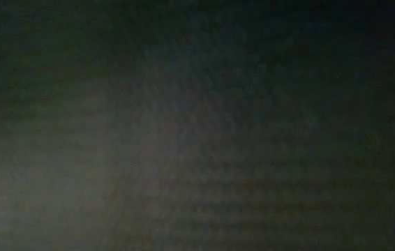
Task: Sort microfiber towel by color & place in baskets
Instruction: Put the white towel into the top transparent bin
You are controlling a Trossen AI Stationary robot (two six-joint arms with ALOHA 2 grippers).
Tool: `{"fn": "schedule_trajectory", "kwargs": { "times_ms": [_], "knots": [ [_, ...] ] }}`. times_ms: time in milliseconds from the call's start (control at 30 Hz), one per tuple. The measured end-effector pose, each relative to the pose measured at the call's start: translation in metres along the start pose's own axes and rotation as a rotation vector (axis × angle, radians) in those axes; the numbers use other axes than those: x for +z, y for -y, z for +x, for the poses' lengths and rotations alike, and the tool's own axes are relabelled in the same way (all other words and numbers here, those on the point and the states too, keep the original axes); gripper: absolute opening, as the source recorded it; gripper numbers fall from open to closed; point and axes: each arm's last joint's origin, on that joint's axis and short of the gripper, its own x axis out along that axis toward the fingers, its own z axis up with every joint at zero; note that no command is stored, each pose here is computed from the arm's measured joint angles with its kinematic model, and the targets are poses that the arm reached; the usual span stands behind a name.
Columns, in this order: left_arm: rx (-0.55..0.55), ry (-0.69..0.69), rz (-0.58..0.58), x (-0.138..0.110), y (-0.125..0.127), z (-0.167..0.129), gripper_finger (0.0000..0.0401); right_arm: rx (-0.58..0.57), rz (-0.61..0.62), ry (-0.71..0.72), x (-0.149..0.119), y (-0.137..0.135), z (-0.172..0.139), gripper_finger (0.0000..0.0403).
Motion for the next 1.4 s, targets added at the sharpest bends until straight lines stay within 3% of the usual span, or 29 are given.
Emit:
{"fn": "schedule_trajectory", "kwargs": {
  "times_ms": [267,1133,1400],
  "knots": [
    [-0.002,0.002,-0.002,0.000,0.000,0.000,0.0078,0.121,-0.005,-0.066,-0.007,-0.011,0.021,0.0171],
    [-0.009,-0.002,-0.005,0.000,0.001,0.000,0.0078,0.124,0.000,-0.069,-0.005,-0.009,0.029,0.0171],
    [-0.019,-0.010,-0.007,0.000,0.001,0.000,0.0078,0.121,0.035,-0.146,-0.015,-0.008,0.046,0.0171]
  ]
}}
